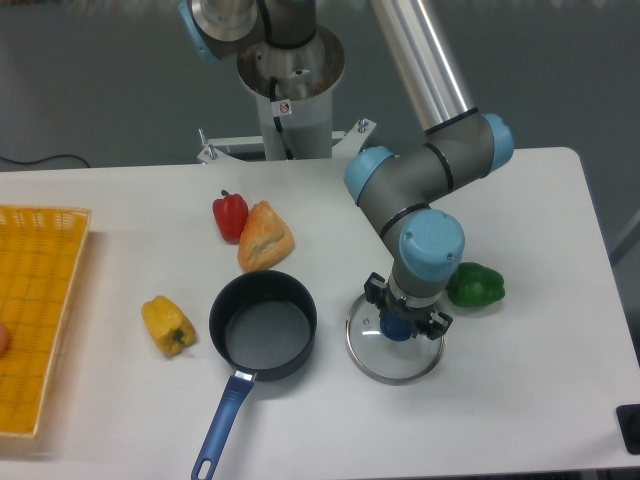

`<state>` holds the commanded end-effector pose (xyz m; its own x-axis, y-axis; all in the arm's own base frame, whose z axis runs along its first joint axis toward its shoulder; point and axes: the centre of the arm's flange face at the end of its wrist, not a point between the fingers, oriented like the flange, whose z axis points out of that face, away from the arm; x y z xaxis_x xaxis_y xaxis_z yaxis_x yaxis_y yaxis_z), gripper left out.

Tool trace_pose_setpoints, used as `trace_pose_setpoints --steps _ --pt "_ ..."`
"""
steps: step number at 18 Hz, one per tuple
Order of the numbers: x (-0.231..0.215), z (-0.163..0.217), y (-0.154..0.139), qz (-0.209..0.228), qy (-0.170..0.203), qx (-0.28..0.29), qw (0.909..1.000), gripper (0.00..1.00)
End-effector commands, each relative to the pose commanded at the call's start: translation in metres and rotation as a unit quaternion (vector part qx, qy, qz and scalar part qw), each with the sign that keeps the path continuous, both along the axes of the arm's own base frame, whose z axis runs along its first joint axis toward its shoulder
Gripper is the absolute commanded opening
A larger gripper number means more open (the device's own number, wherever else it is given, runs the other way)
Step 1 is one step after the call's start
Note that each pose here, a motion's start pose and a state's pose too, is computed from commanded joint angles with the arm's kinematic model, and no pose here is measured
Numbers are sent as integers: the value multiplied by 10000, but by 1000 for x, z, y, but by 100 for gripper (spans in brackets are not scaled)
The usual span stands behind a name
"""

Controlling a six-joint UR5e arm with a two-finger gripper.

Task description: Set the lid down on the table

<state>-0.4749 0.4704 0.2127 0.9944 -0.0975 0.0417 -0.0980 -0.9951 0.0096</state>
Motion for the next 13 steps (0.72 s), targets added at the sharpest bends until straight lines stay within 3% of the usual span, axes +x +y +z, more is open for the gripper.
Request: trace_pose_setpoints --steps 1,5,7,13 --pt "0 -1 0 -7 -11 2 10000 92" --pt "2 0 2 -31 0 0 10000 92" --pt "3 9 3 -31 57 38 10000 100" --pt "-2 86 9 -253 602 426 9970 100"
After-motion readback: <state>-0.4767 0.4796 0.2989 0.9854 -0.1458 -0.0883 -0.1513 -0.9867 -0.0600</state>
